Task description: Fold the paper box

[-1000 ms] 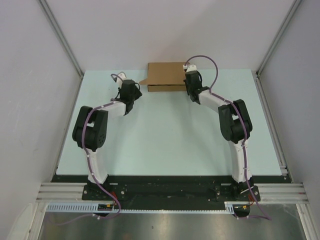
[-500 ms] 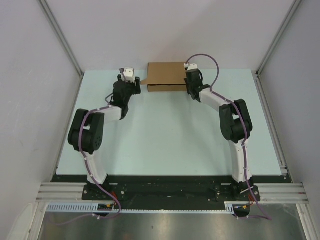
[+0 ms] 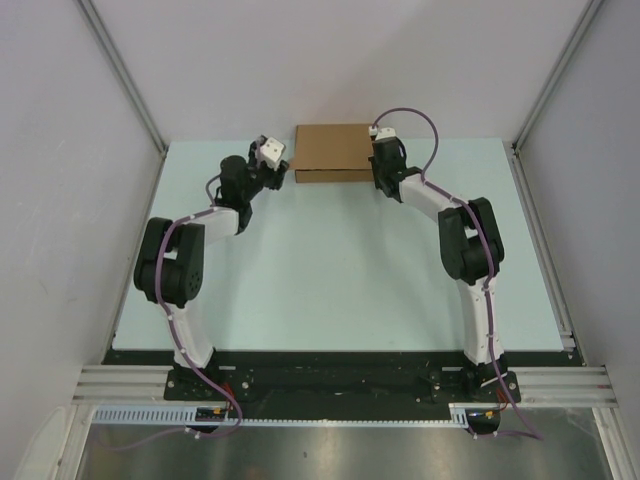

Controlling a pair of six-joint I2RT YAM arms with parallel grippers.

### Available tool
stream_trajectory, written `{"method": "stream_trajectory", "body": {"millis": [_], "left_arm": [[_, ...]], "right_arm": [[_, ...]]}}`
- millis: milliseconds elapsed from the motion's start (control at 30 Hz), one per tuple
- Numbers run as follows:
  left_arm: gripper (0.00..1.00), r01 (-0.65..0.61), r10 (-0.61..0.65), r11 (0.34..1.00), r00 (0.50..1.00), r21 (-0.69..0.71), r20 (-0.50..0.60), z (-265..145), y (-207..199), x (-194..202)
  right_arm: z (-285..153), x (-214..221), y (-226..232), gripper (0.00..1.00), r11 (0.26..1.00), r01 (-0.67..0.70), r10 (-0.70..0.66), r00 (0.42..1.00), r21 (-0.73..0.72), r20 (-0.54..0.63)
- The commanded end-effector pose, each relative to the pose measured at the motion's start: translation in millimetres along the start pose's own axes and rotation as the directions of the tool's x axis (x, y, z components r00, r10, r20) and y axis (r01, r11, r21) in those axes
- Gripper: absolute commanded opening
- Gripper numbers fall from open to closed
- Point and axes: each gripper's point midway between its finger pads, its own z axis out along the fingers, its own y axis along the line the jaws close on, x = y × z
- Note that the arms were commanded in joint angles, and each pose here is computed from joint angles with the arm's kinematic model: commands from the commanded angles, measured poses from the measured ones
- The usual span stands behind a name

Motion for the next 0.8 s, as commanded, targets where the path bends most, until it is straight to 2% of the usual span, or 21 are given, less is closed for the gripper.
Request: {"method": "stream_trajectory", "body": {"millis": [0,100,433,633,767], "left_arm": [[0.61,-0.119,0.117,0.987,0.993,0.106,0.021,-1,-8,-8],[0.60,-0.144,0.148,0.978,0.989,0.151,-0.017,-2,-14,3],[0.59,-0.224,0.241,0.965,0.963,0.140,-0.124,0,-13,39],[0.59,-0.243,0.265,0.958,0.954,0.153,-0.144,14,-21,56],[0.58,-0.258,0.275,0.958,0.951,0.124,-0.139,24,-17,54]], "right_arm": [[8,-19,3,0.00,0.999,-0.031,0.031,0.998,-0.012,0.050],[10,-17,3,0.00,0.999,-0.030,0.030,0.999,-0.012,0.044],[13,-16,11,0.00,0.999,-0.024,0.025,0.999,-0.025,0.041],[14,-14,11,0.00,0.999,-0.022,0.023,0.999,-0.027,0.033],[15,-10,9,0.00,0.999,-0.044,0.044,0.999,-0.026,0.025]]}}
